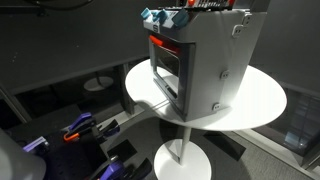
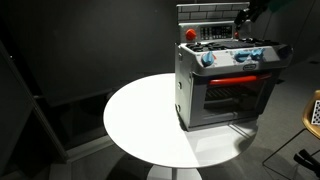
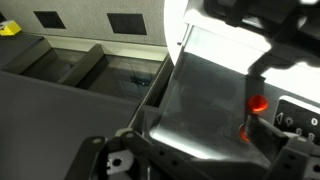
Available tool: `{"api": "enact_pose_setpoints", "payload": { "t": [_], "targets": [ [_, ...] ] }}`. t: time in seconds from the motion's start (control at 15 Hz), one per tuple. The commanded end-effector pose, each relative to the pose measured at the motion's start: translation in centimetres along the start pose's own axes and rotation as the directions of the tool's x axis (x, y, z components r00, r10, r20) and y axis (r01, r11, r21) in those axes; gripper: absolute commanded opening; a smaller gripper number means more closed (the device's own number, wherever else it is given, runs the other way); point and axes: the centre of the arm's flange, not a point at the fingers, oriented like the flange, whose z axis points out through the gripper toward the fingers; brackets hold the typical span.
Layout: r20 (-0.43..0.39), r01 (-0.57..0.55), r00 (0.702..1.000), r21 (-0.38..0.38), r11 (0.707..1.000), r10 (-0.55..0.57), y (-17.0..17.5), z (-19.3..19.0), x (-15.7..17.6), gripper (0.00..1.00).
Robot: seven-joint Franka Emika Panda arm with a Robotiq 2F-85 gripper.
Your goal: Press the orange button on the stove
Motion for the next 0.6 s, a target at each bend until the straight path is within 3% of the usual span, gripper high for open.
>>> {"api": "enact_pose_setpoints", "payload": {
  "t": [0.0,0.53],
  "targets": [
    [-0.011,-0.017,1.0,-0.004,1.0,0.017,0.3,-0.5,1.0,1.0],
    [-0.003,-0.044,0.999,-0.009,0.999,0.044,1.7,-3.5,-0.2,1.0]
  ]
}}
